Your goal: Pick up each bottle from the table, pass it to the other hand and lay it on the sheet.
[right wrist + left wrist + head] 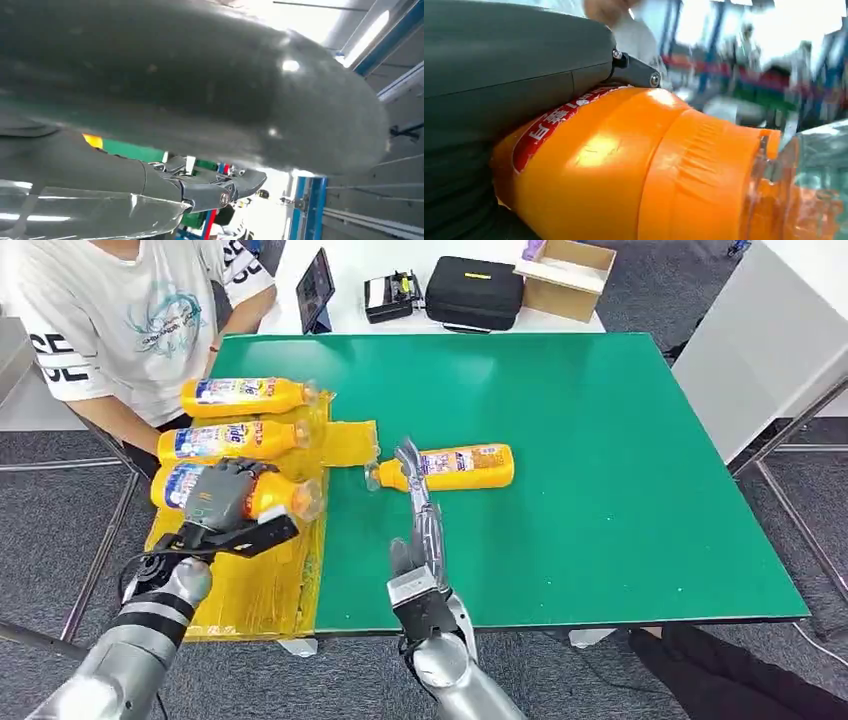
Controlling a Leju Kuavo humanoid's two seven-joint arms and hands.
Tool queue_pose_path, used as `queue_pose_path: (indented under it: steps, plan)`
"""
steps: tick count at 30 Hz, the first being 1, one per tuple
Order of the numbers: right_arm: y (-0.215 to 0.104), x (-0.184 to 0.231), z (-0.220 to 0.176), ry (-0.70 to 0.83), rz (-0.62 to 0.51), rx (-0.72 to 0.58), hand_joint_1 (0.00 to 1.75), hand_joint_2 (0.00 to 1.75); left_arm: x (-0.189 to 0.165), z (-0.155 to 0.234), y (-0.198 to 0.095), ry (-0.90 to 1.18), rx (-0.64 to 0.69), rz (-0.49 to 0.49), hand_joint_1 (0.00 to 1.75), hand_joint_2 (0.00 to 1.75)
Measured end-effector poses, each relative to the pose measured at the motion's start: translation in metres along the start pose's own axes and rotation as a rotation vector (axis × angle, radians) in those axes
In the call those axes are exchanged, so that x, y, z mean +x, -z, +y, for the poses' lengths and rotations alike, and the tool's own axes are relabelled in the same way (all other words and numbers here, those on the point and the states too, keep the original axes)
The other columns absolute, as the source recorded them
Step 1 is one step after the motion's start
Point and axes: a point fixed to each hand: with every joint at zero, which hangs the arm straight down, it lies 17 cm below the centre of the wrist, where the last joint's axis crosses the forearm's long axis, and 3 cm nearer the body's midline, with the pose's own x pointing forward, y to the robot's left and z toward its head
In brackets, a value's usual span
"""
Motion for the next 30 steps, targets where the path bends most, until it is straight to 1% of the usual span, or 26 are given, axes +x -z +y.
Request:
queue_pose_path:
  steps: [2, 4, 10, 14, 23, 24, 25, 26, 27, 30]
  plan:
    - [-0.001, 0.002, 0.0, 0.008, -0.004, 0.005, 0.0, 0.0, -0.009, -0.021, -0.008, 0.031, -0.095, 0.0, 1.75, 1.75]
    - [-0.003, 0.002, 0.0, 0.016, -0.004, 0.006, 0.0, 0.0, -0.019, -0.036, -0.017, 0.047, -0.162, 0.006, 1.75, 1.75]
    - [-0.007, 0.002, 0.002, 0.031, -0.003, 0.015, 0.0, 0.0, -0.038, -0.059, -0.036, 0.046, -0.282, 0.025, 1.75, 1.75]
    - [-0.007, 0.002, 0.002, 0.041, -0.001, 0.022, 0.0, 0.0, -0.042, -0.063, -0.041, 0.018, -0.312, 0.029, 1.75, 1.75]
    - [-0.008, 0.001, 0.003, 0.047, 0.0, 0.03, 0.0, 0.0, -0.046, -0.064, -0.043, 0.0, -0.324, 0.036, 1.75, 1.75]
    - [-0.008, 0.001, 0.004, 0.048, 0.001, 0.031, 0.0, 0.0, -0.046, -0.064, -0.043, -0.004, -0.327, 0.036, 1.41, 1.75]
    - [-0.008, 0.001, 0.004, 0.049, 0.002, 0.033, 0.0, 0.0, -0.046, -0.065, -0.044, -0.01, -0.332, 0.038, 0.42, 1.75]
    - [-0.008, 0.001, 0.005, 0.051, 0.003, 0.035, 0.0, 0.0, -0.046, -0.066, -0.044, -0.018, -0.335, 0.04, 0.07, 1.75]
    - [-0.008, 0.001, 0.006, 0.055, 0.004, 0.041, 0.0, 0.0, -0.046, -0.067, -0.045, -0.03, -0.341, 0.041, 0.0, 0.0]
    - [-0.01, -0.002, 0.009, 0.062, 0.015, 0.053, 0.0, 0.0, -0.043, -0.074, -0.051, -0.096, -0.372, 0.034, 0.0, 0.0]
